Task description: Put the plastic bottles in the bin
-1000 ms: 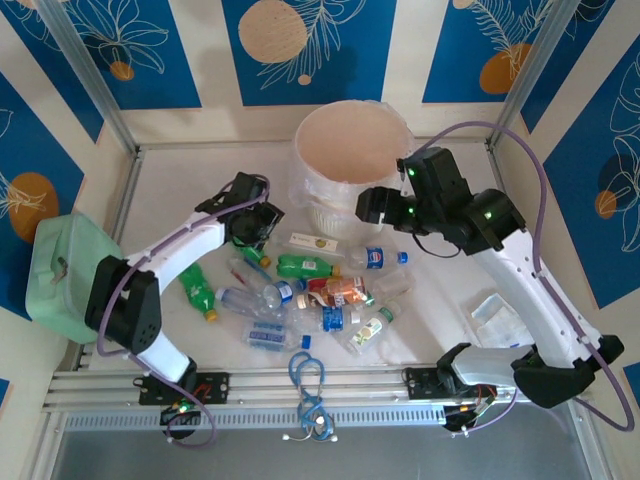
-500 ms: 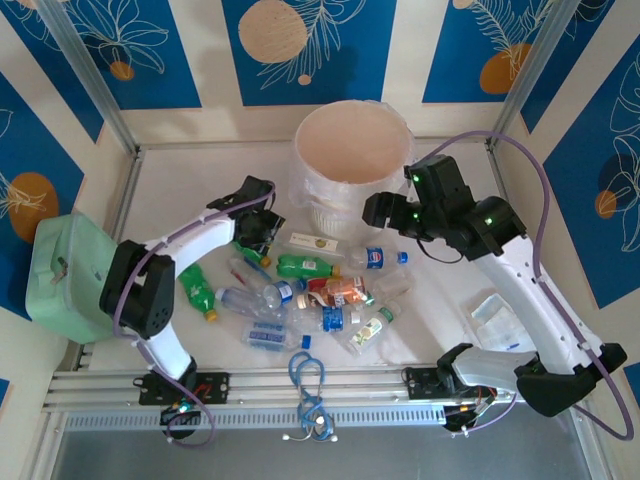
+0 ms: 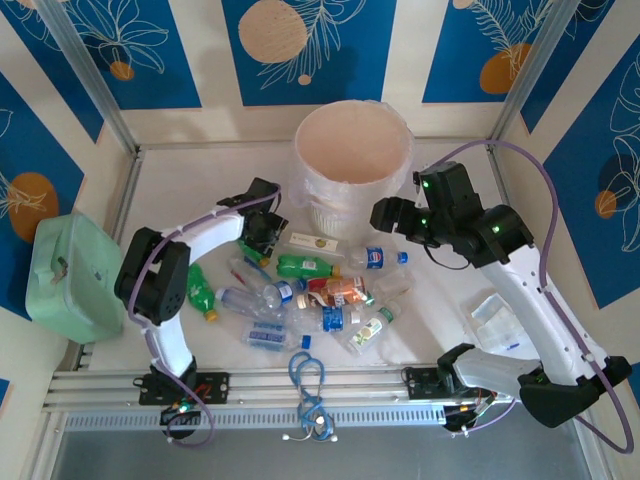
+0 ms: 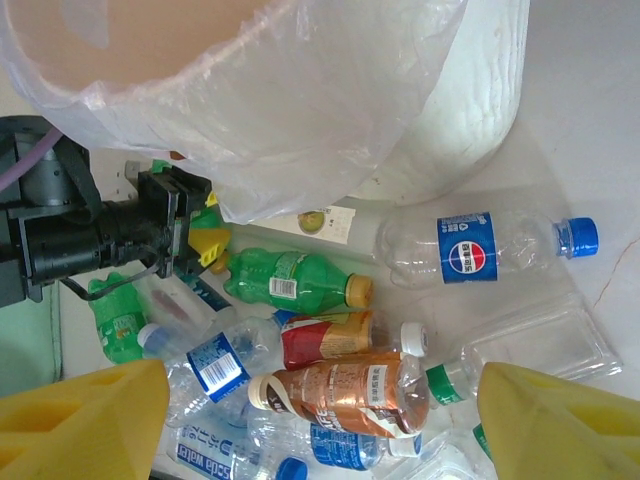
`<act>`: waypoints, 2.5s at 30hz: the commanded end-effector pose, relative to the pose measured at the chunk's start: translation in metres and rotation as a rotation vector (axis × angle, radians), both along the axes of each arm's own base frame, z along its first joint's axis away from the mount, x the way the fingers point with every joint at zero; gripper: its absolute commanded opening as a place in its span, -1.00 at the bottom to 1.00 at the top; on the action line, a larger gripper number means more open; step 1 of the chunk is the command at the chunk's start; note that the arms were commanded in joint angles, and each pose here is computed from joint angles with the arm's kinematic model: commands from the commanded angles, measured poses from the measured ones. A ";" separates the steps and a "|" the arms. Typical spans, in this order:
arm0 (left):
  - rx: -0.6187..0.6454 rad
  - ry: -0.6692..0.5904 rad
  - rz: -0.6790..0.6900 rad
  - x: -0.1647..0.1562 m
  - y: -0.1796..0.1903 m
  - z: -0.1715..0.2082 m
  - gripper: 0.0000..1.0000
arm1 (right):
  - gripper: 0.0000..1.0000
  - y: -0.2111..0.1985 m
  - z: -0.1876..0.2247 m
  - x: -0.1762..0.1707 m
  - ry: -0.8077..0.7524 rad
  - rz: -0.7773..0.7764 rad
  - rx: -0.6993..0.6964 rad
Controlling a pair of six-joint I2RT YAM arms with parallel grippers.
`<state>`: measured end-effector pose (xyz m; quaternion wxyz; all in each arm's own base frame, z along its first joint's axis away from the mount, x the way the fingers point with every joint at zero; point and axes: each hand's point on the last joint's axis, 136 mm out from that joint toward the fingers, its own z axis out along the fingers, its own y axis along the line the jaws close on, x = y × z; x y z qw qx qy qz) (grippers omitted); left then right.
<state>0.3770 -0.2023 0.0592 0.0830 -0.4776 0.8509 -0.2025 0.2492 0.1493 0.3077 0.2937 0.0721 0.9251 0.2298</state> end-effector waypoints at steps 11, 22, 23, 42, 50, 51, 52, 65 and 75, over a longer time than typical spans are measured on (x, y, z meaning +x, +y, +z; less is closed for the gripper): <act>0.030 0.066 0.112 0.004 0.009 -0.012 0.08 | 0.62 -0.003 0.001 -0.006 0.009 -0.005 0.026; 0.039 0.096 0.126 0.002 0.010 -0.021 0.05 | 0.62 -0.006 0.001 -0.004 0.015 -0.012 0.033; 0.037 0.099 0.126 0.002 0.009 -0.022 0.04 | 0.62 -0.007 0.001 -0.004 0.015 -0.013 0.034; 0.016 0.022 0.089 0.003 0.010 0.013 -0.27 | 0.60 -0.012 0.008 -0.006 -0.010 -0.023 0.056; 0.002 -0.062 0.064 -0.011 0.019 0.053 -0.30 | 0.59 -0.015 0.019 -0.019 -0.025 -0.030 0.097; 0.001 -0.071 0.060 -0.014 0.021 0.059 -0.31 | 0.59 -0.015 0.020 -0.021 -0.024 -0.033 0.102; 0.003 -0.077 0.056 -0.018 0.023 0.062 -0.33 | 0.59 -0.016 0.021 -0.022 -0.027 -0.035 0.106; 0.020 -0.187 -0.064 -0.063 0.051 0.115 -0.39 | 0.58 -0.003 0.039 -0.036 -0.031 0.027 0.204; -0.064 -0.562 -0.475 -0.051 0.024 0.230 -0.49 | 0.65 0.037 0.078 -0.044 -0.037 0.264 0.373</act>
